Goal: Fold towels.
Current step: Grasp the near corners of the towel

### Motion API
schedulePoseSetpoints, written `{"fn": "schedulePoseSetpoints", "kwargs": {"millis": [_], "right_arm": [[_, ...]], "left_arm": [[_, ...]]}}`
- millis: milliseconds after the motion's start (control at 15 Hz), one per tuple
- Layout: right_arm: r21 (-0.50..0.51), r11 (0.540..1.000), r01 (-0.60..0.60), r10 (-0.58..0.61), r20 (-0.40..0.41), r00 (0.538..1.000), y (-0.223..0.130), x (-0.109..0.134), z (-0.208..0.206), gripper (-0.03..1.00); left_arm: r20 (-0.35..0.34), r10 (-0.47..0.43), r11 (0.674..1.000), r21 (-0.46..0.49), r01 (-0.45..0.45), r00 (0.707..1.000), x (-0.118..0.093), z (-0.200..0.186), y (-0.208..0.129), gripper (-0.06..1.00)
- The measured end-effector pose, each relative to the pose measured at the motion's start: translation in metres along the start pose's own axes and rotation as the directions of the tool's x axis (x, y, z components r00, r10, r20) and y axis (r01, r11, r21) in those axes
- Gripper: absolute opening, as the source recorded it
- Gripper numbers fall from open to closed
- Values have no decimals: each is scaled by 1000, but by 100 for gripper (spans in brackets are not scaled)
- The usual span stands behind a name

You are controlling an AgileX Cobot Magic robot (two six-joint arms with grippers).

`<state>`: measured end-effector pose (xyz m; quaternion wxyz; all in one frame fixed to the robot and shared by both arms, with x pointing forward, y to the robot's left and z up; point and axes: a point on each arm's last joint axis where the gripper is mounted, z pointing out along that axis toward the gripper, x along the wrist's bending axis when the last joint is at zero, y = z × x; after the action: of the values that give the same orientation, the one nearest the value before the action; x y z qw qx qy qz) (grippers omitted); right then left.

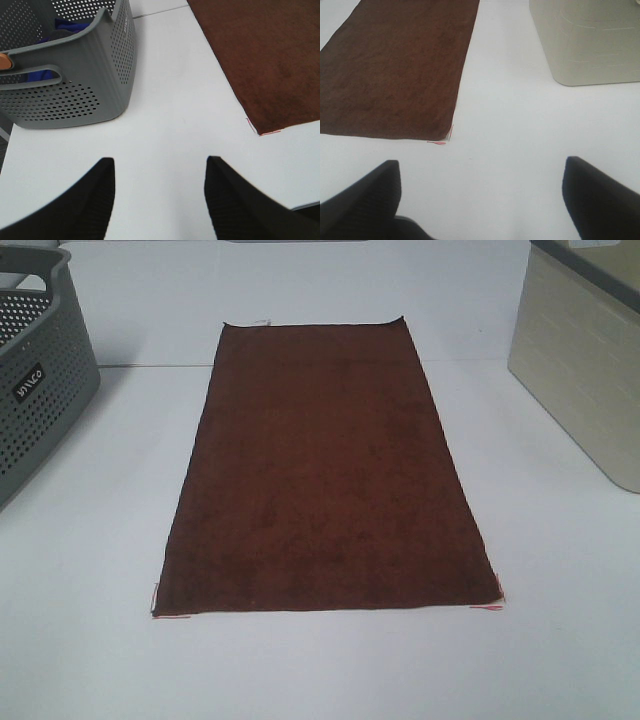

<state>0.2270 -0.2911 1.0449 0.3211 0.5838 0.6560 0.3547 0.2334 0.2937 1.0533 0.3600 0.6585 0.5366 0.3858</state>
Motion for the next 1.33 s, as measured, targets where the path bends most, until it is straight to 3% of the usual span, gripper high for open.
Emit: {"fn": "schedulePoseSetpoints", "kwargs": {"millis": [533, 667, 800, 933, 1133, 1200, 1333], "right_arm": [[0, 1000, 0, 0, 0, 1000, 0, 0, 0, 82], [-1, 1000, -13, 13, 1, 1000, 2, 0, 0, 82], [8, 999, -42, 42, 18, 999, 15, -3, 3, 80], [90, 994, -63, 60, 31, 998, 29, -6, 16, 79], [252, 961, -114, 113, 16, 993, 48, -8, 47, 78], [308, 942, -131, 135, 7, 991, 56, -7, 59, 78], [403, 903, -151, 166, -2, 986, 72, -8, 81, 78]], "left_arm": [[0, 0, 1000, 0, 0, 1000, 0, 0, 0, 53], [-10, -2, 999, -49, 1, 1000, 1, -3, 6, 53], [9, -85, 987, -133, 85, 996, 2, 2, 22, 53], [67, -199, 966, -155, 207, 978, 3, 18, 41, 53], [97, -297, 954, 1, 299, 950, 7, 62, 57, 53], [107, -343, 938, 88, 334, 933, 6, 79, 58, 53], [106, -444, 873, 276, 402, 890, 4, 117, 56, 53]]}}
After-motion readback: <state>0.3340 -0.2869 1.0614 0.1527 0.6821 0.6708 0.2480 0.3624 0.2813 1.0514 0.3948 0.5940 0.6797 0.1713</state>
